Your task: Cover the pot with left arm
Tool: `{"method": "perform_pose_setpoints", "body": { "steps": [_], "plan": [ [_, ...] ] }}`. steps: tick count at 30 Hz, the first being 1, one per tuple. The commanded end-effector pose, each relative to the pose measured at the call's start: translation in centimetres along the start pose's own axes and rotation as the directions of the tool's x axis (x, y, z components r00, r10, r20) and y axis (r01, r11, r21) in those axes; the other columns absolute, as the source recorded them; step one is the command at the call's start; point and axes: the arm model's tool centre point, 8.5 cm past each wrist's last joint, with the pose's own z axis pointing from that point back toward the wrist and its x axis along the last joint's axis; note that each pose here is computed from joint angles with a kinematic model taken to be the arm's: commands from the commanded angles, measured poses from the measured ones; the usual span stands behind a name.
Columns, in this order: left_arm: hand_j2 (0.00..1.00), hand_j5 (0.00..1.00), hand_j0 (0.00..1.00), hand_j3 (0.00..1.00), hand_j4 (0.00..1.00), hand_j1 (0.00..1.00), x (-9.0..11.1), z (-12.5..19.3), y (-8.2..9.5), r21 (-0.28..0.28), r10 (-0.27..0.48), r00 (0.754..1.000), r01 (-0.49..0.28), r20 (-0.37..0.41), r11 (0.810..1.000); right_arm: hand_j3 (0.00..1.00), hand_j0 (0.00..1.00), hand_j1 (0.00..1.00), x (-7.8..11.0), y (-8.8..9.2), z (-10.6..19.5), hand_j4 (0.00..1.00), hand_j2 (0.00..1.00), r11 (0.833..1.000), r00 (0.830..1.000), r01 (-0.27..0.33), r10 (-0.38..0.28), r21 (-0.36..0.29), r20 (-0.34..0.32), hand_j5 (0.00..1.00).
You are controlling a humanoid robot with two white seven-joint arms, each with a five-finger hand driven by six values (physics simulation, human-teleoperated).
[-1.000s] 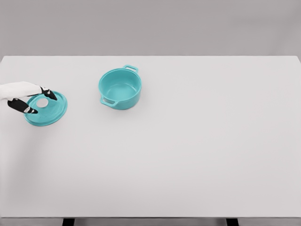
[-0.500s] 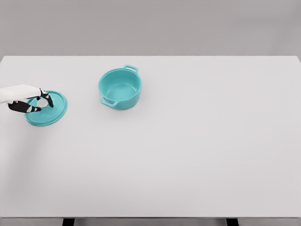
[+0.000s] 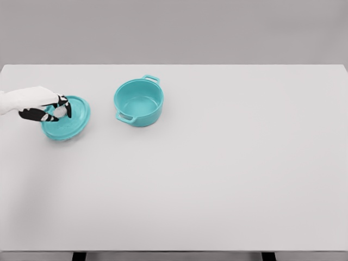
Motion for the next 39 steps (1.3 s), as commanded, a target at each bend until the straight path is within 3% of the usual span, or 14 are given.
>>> {"method": "perform_pose_setpoints", "body": {
  "steps": [1, 13, 19, 39],
  "plan": [
    [0.48, 0.48, 0.48, 0.48, 0.48, 0.48, 0.7, 0.3, 0.9, 0.014, -0.021, 1.0, 0.021, 0.018, 1.0, 1.0, 1.0, 1.0, 0.0, 0.0, 0.0, 1.0, 1.0, 1.0, 1.0, 0.0, 0.0, 0.0, 0.0, 1.0],
    [0.49, 0.49, 0.49, 0.49, 0.49, 0.49, 2.1, 0.4, 4.9, 0.068, -0.1, 0.994, 0.097, 0.041, 0.993, 1.0, 1.0, 1.0, 0.0, 0.0, 0.0, 1.0, 1.0, 1.0, 1.0, 0.0, 0.0, 0.001, 0.0, 1.0],
    [0.49, 0.49, 0.49, 0.49, 0.49, 0.49, 3.2, -0.5, 6.2, 0.064, -0.143, 0.988, 0.139, 0.065, 0.988, 1.0, 1.0, 1.0, 0.0, 0.0, 0.0, 1.0, 1.0, 1.0, 1.0, 0.0, 0.0, 0.0, 0.0, 1.0],
    [0.49, 0.49, 0.49, 0.49, 0.49, 0.49, 6.0, -1.3, 8.0, 0.099, -0.221, 0.968, 0.209, 0.121, 0.973, 1.0, 1.0, 1.0, 0.0, 0.0, 0.0, 1.0, 1.0, 1.0, 1.0, -0.001, 0.001, 0.001, 0.001, 1.0]
  ]
}}
